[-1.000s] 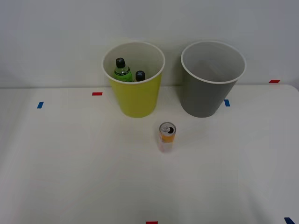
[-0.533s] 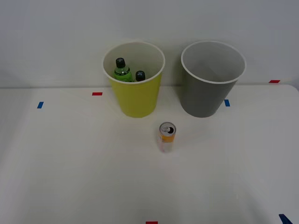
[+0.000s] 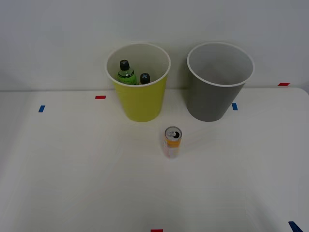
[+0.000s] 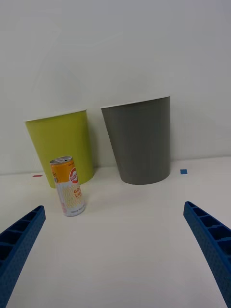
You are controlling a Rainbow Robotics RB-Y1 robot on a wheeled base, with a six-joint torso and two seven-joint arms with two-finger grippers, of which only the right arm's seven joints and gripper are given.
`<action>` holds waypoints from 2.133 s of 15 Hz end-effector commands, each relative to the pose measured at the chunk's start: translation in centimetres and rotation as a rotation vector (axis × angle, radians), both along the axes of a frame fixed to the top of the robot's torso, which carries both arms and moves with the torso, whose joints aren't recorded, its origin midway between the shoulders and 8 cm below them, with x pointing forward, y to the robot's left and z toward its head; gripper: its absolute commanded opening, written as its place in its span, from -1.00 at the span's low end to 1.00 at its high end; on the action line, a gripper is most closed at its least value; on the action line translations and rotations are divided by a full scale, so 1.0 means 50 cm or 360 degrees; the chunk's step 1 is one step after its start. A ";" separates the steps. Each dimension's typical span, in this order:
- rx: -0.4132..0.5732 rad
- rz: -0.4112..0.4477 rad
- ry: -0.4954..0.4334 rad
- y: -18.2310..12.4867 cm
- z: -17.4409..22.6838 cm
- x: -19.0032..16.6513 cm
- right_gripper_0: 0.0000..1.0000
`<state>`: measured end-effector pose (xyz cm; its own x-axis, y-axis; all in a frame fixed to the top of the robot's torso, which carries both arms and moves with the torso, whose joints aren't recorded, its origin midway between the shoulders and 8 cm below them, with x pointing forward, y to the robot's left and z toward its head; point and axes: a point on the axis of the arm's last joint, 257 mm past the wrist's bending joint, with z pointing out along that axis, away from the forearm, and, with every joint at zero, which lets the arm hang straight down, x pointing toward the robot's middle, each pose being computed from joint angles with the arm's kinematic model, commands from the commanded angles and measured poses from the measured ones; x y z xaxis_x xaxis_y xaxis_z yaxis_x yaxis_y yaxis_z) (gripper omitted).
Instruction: Put cans in the gray bin, plastic bottles in the light green bin
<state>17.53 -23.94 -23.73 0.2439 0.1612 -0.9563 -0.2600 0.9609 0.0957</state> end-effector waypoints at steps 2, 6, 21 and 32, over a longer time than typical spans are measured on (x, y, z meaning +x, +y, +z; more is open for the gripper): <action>0.0000 -0.0001 0.0000 0.000 0.000 0.000 1.00; 0.0000 -0.0001 0.0000 0.000 0.000 0.000 1.00; 0.0000 -0.0001 0.0000 0.000 0.000 0.000 1.00; 0.0000 -0.0001 0.0000 0.000 0.000 0.000 1.00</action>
